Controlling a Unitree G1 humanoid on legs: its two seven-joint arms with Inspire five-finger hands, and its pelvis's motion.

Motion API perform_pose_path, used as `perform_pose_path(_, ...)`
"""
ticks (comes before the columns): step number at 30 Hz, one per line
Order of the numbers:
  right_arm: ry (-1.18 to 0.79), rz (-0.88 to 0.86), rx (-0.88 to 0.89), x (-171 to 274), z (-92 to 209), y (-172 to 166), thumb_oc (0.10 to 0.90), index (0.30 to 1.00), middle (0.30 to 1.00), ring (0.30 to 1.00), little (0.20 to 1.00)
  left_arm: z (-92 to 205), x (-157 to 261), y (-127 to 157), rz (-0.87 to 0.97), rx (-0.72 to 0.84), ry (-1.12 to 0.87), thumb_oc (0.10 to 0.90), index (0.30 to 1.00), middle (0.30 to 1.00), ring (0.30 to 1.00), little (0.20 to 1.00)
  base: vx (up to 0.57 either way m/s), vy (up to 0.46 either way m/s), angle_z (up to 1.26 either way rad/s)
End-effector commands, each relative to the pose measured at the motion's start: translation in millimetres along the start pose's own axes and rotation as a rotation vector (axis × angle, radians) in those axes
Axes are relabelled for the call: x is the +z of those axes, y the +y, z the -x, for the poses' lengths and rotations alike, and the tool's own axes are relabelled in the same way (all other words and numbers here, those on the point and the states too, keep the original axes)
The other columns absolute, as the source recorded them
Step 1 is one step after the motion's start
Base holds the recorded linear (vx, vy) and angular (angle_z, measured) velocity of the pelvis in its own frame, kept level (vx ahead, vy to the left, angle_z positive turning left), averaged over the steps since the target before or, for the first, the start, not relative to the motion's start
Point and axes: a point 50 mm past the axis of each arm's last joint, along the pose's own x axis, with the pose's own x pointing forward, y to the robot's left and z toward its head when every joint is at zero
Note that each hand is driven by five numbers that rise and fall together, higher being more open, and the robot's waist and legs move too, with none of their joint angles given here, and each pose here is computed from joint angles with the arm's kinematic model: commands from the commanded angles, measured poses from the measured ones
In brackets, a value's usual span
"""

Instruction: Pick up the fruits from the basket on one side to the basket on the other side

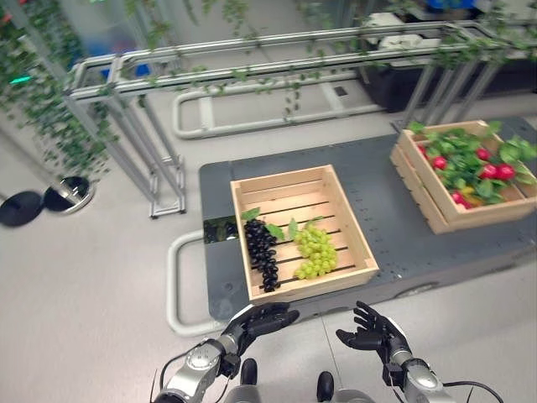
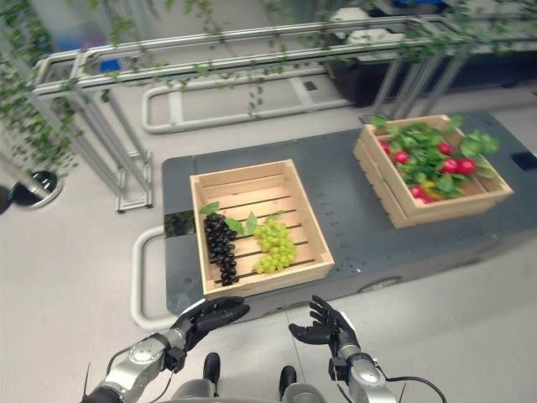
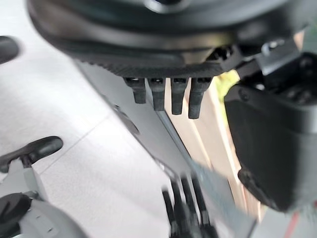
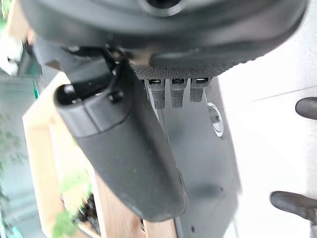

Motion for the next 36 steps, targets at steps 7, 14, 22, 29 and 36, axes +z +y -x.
perform_pose_path(7, -0.078, -0.024, -0.021, 7, 8, -6, 0.800, 0.900, 0.900, 0.900, 0.900, 17, 60, 22, -0.273, -0.181, -0.112, 0.800, 0.900, 0.900, 0.900, 0.900, 0.12, 0.101, 0.04)
perform_pose_path(14, -0.048, -0.023, -0.024, -1, 10, -6, 0.800, 0.900, 0.900, 0.900, 0.900, 38, 106, 17, -0.411, -0.295, -0.253, 0.800, 0.900, 0.900, 0.900, 0.900, 0.06, 0.054, -0.01)
perform_pose_path(22, -0.030, -0.030, -0.008, -6, 11, 2, 0.800, 0.900, 0.900, 0.900, 0.900, 65, 162, 29, -0.449, -0.101, -0.558, 0.800, 0.900, 0.900, 0.900, 0.900, 0.05, 0.047, -0.01)
perform_pose_path(29, -0.014, -0.049, 0.020, -13, 15, 12, 0.800, 0.900, 0.900, 0.900, 0.900, 86, 172, 53, -0.578, 0.229, -0.650, 0.800, 0.900, 0.900, 0.900, 0.900, 0.06, -0.013, 0.00)
perform_pose_path(36, 0.000, -0.014, 0.087, -18, 20, 20, 0.800, 0.900, 0.900, 0.900, 0.900, 100, 184, 77, -0.819, 0.597, -0.659, 0.800, 0.900, 0.900, 0.900, 0.900, 0.03, -0.009, 0.00)
